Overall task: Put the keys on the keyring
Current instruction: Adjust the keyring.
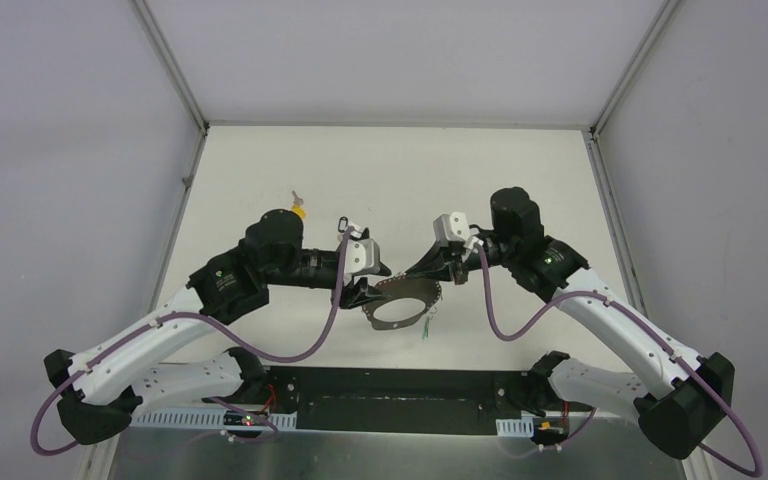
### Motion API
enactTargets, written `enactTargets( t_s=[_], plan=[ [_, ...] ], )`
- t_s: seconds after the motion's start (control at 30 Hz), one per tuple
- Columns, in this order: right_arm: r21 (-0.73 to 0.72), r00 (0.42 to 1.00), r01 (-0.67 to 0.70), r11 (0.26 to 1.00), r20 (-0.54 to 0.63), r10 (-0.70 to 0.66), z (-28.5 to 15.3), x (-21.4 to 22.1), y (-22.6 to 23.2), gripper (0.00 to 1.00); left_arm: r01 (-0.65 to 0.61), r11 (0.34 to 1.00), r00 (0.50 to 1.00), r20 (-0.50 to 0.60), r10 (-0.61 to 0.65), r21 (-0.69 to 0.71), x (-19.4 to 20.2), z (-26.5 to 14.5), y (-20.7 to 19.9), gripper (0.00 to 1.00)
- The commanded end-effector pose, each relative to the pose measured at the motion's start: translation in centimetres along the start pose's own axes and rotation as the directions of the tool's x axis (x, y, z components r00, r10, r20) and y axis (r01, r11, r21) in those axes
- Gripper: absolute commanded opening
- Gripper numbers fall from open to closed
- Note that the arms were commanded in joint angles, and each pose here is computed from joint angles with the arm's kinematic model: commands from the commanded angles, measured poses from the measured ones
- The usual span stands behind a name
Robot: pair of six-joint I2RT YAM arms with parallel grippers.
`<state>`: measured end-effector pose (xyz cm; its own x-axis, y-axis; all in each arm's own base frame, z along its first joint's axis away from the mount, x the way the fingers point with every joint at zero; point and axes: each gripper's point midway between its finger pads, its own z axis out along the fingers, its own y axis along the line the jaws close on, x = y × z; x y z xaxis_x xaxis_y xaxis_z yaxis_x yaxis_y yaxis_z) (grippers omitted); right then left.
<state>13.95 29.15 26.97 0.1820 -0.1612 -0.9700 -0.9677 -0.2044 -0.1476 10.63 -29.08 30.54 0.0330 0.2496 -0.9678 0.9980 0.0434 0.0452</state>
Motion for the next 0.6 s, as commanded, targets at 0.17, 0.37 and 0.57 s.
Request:
enactTargets(
  t_s=[0.17, 0.37, 0.57],
  plan=[
    [0.034, 0.999, 0.004, 0.999, 0.047, -0.005, 0.1, -2.2, -0.9, 0.00, -0.168, 0.985, 0.980, 0.103, 0.171, -0.032, -3.6, 0.2, 0.7, 0.39],
    [0.086, 0.995, -0.093, 0.992, 0.029, 0.091, 0.5, -1.8, -2.2, 0.00, -0.138, 0.986, 0.988, 0.060, 0.144, -0.097, -3.1, 1.1, 2.4, 0.35],
    [0.084, 0.994, -0.112, 0.990, 0.021, 0.110, 0.8, -1.1, -2.1, 0.00, -0.121, 0.981, 0.992, 0.004, 0.124, -0.149, -1.6, 1.3, 3.4, 0.35]
  ],
)
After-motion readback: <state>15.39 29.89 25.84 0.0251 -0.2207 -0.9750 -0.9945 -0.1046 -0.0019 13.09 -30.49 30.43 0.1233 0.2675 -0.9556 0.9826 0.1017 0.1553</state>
